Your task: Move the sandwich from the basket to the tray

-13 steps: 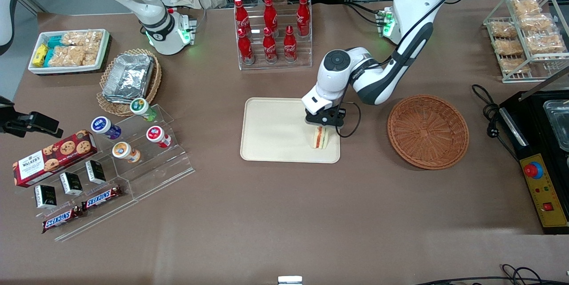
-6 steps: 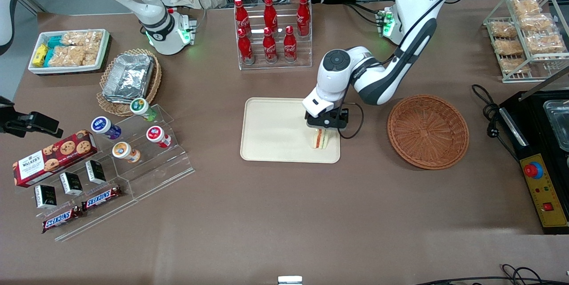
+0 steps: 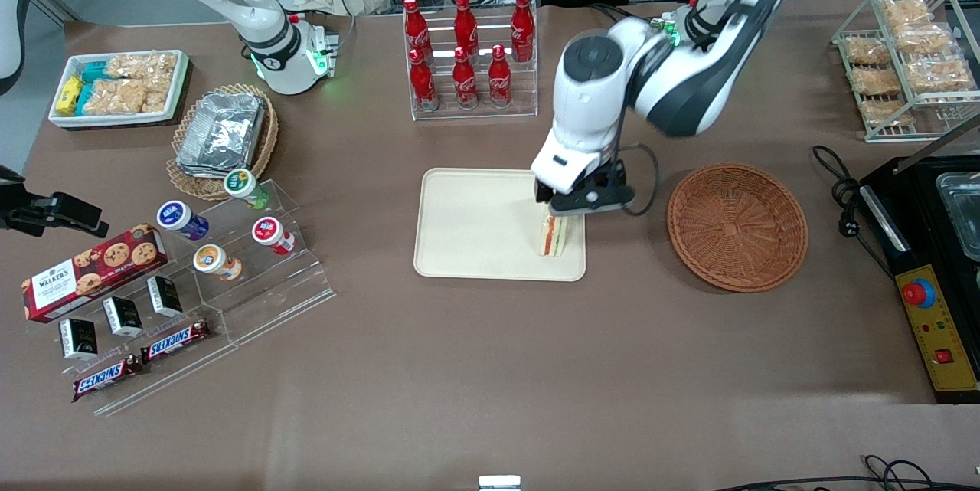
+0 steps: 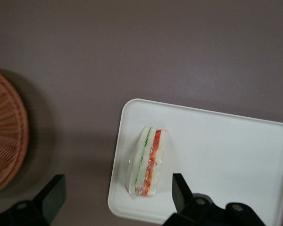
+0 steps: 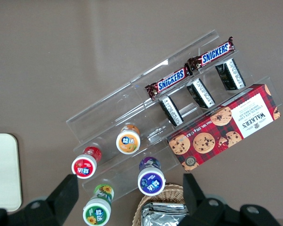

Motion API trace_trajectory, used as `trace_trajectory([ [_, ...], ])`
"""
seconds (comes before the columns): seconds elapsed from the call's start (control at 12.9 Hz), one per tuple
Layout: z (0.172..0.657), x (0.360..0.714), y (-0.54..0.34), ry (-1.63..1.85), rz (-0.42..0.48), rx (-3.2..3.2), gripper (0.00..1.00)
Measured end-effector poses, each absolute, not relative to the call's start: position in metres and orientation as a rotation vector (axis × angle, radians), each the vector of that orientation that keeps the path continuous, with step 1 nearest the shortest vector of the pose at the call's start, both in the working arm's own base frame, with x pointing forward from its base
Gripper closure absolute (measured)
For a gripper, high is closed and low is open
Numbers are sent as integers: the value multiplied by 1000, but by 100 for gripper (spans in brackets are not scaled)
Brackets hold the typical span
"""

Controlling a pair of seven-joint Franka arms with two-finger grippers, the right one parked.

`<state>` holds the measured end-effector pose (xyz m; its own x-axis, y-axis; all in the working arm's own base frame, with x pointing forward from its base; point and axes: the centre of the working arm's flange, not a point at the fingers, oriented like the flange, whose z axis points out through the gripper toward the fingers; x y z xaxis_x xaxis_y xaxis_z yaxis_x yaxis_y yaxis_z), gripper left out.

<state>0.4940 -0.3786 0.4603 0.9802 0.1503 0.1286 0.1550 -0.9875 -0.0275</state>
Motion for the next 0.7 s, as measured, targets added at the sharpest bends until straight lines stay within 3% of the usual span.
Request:
trace_trajectory([
  [0.31, 542, 522, -313, -412, -166, -3094, 0],
  [0.7, 594, 541, -182, -323, -63, -3100, 0],
])
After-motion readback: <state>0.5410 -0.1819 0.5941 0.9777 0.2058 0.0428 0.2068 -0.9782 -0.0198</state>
